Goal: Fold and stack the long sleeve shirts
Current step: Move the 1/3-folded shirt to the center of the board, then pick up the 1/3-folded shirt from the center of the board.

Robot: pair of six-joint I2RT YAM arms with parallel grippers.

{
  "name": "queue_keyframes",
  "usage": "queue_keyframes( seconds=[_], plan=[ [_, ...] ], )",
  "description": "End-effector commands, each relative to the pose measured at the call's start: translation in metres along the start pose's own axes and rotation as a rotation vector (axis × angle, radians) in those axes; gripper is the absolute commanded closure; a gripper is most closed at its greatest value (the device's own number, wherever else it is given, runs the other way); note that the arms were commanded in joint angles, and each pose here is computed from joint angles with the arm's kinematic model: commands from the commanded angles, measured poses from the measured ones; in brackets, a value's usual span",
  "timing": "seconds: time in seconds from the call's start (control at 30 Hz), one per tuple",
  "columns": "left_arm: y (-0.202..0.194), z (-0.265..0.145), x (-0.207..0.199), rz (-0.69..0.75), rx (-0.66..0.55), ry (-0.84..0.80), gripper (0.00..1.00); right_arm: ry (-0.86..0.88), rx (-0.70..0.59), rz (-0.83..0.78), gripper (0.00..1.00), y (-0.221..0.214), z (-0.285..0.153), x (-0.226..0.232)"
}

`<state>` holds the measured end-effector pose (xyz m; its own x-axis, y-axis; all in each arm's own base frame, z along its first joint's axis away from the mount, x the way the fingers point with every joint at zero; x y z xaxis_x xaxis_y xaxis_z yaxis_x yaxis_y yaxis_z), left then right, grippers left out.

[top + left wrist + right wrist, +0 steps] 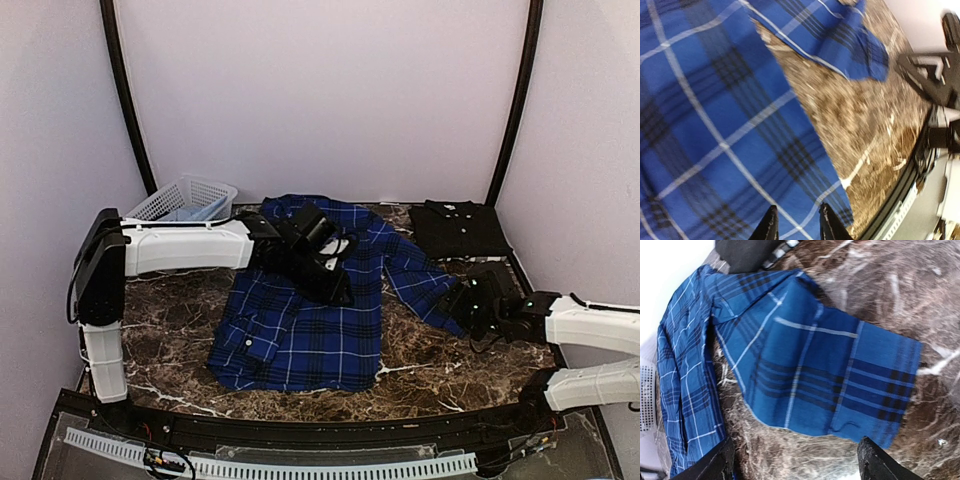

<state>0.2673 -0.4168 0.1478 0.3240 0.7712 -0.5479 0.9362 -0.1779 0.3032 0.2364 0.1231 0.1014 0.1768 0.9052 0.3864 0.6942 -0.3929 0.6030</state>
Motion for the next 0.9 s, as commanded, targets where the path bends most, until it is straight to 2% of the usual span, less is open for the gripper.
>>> queue_keyframes(
  seconds=[0.0,0.23,0.4,0.67,0.87],
  plan=[
    [-0.047,0.006,-0.035,0.133,0.077,0.004,0.73,-0.049,-0.019,0.109,0.20,-0.004,-0.002,-0.025],
    [-0.103,0.040,-0.064,0.178,0.172,0.046,0.77,-0.038,0.029,0.099,0.22,-0.005,0.005,-0.043],
    [-0.125,0.061,-0.071,0.173,0.208,0.084,0.76,0.014,0.038,0.150,0.28,-0.002,0.010,-0.051],
    [-0.129,0.071,-0.064,0.168,0.187,0.200,0.70,0.019,0.075,0.237,0.34,-0.006,0.022,-0.065],
    [-0.126,0.071,-0.068,0.131,0.195,0.217,0.69,-0.002,0.125,0.279,0.39,-0.016,0.025,-0.073]
  ],
)
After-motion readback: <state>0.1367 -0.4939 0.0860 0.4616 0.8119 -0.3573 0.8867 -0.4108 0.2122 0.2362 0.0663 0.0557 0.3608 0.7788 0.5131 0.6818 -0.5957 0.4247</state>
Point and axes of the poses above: each gripper's point midway between its finger pads, its own z axis out along the fingers, its own x axis along the line the jaws close on, y = z × x, the point moved 3 cm from there along -z, back along the fingers, and after that the axes turned 15 degrees about -z, right-handed, at the moved point
